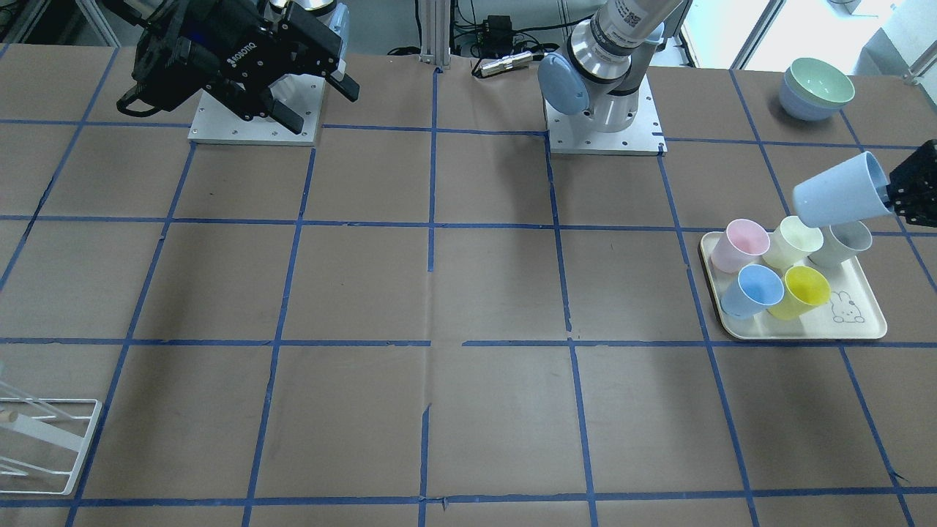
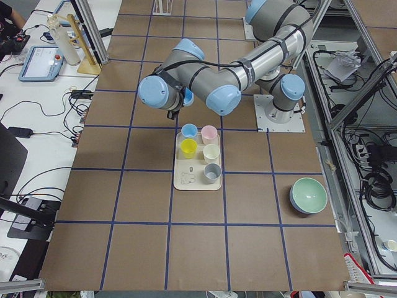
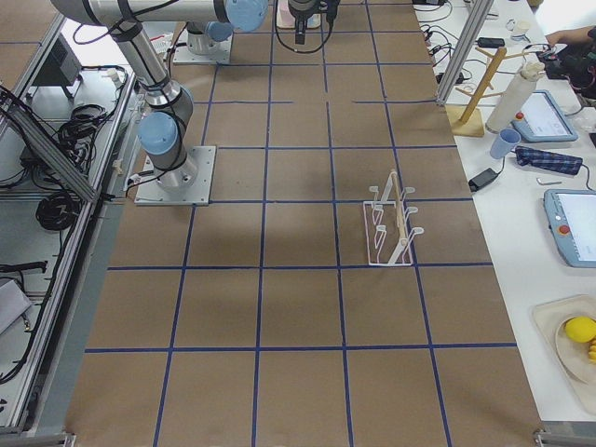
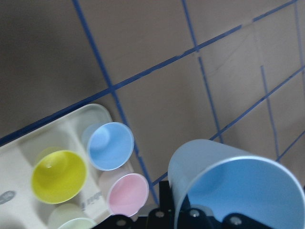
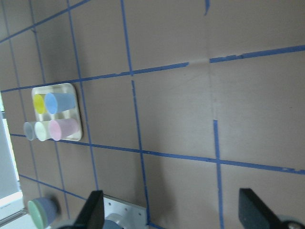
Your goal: Transfer IKEA cup to right arm and place on rack
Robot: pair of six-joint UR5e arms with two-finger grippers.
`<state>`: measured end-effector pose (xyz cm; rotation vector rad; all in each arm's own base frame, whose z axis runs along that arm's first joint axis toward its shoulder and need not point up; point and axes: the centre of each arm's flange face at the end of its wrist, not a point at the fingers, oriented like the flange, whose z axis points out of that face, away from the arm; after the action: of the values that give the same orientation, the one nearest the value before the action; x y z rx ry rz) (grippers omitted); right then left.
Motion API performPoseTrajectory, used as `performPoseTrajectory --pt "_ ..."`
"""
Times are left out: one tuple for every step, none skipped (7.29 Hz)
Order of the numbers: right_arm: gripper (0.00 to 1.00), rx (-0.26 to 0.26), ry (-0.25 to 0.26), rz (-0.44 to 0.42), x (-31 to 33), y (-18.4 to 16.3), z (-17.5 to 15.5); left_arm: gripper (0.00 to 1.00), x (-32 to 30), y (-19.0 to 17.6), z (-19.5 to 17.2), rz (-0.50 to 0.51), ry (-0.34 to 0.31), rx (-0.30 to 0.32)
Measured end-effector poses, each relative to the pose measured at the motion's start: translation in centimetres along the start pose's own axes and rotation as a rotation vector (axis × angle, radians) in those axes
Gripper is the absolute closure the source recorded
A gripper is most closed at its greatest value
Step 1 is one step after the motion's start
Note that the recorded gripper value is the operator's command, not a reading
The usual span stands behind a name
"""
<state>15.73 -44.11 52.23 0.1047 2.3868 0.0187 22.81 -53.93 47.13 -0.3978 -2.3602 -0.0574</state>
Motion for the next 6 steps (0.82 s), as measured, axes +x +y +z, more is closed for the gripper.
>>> performPoseTrajectory --pt "0.00 0.007 -0.103 0.008 0.1 -0.4 -0.6 1.00 3.6 -0.7 1.2 -0.034 0.073 0.023" --pt "0.00 0.009 -0.221 0.046 0.4 -0.8 -1.2 1.00 6.9 -1.1 2.9 -0.065 0.142 0.036" --pt "0.00 0.000 -0.341 0.075 0.9 -0.9 -1.4 1.00 9.9 -1.2 5.0 -0.084 0.206 0.060" --pt "0.00 -0.014 -0.429 0.087 1.7 -0.8 -0.8 1.00 12.5 -1.2 7.2 -0.099 0.263 0.103" --pt "0.00 -0.026 -0.487 0.102 2.4 -0.5 0.1 1.00 14.9 -1.6 9.4 -0.110 0.318 0.146" --pt "0.00 -0.034 -0.526 0.115 3.0 -0.3 1.0 1.00 17.6 -2.4 11.7 -0.116 0.379 0.193"
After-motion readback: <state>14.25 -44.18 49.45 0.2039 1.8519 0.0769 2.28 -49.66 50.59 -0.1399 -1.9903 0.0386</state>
